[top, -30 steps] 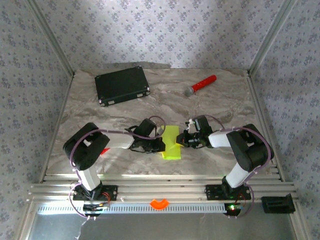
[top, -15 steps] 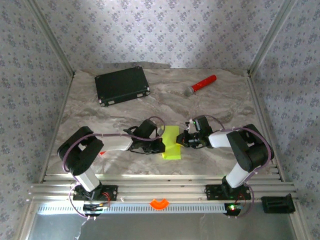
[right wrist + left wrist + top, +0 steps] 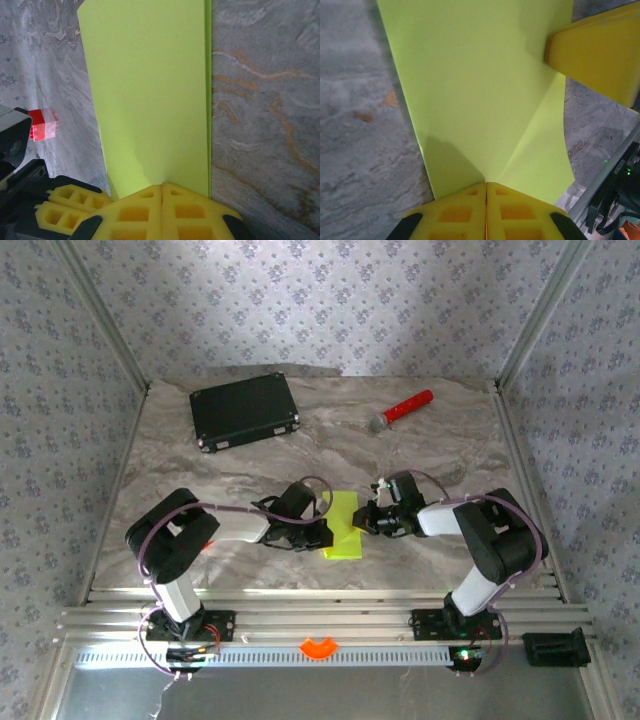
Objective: Fold a paper plane with a square sheet of paper (pick it up from the middle)
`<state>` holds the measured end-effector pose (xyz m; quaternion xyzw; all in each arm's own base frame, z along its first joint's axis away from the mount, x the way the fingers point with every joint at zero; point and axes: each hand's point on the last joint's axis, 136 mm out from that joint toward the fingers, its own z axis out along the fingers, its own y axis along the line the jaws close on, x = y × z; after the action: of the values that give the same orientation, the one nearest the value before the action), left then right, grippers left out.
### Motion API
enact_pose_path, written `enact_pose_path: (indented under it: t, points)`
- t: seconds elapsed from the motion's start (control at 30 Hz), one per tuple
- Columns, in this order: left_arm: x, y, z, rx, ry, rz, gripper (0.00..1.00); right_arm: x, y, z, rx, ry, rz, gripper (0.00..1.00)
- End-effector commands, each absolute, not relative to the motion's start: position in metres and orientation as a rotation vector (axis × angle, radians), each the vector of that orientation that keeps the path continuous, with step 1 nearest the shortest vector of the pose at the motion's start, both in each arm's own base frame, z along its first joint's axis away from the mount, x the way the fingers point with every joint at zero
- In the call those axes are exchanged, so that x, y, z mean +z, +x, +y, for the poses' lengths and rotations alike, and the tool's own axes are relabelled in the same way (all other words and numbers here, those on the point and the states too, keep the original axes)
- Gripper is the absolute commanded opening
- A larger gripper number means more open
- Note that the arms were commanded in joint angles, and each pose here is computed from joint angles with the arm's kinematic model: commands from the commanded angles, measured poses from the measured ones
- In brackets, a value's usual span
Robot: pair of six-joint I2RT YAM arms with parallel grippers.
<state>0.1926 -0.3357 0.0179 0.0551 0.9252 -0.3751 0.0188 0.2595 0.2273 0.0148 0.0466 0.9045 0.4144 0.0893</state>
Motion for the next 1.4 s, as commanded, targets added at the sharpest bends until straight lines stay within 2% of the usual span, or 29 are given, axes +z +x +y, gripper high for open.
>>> enact_pose_path:
  t: [0.0,0.23,0.53,0.67,0.8,0.97,1.17,1.37]
  points:
    - [-0.009,0.167,-0.303,-1.003,0.189,2.998,0.08,-0.054,0.207,0.174,0.858,0.364,2.997,0.0]
    - [-0.009,0.154,-0.281,-0.872,0.265,3.013,0.08,-0.051,0.211,0.176,0.889,0.376,2.976,0.0]
    - [0.061,0.185,-0.32,-1.097,0.232,2.78,0.09,-0.053,0.207,0.175,0.889,0.378,2.98,0.0]
    - [0.07,0.195,-0.338,-1.186,0.205,2.732,0.1,-0.054,0.207,0.175,0.884,0.381,2.981,0.0]
    - [0.061,0.194,-0.353,-1.24,0.226,2.756,0.1,-0.053,0.207,0.176,0.883,0.376,2.981,0.0]
    - [0.034,0.181,-0.347,-1.185,0.253,2.847,0.1,-0.053,0.207,0.176,0.887,0.376,2.983,0.0]
    - [-0.007,0.149,-0.307,-0.988,0.258,2.984,0.1,-0.054,0.206,0.176,0.884,0.373,2.991,0.0]
    - [-0.007,0.142,-0.278,-0.742,0.371,2.996,0.1,-0.055,0.203,0.172,0.866,0.378,2.99,0.0]
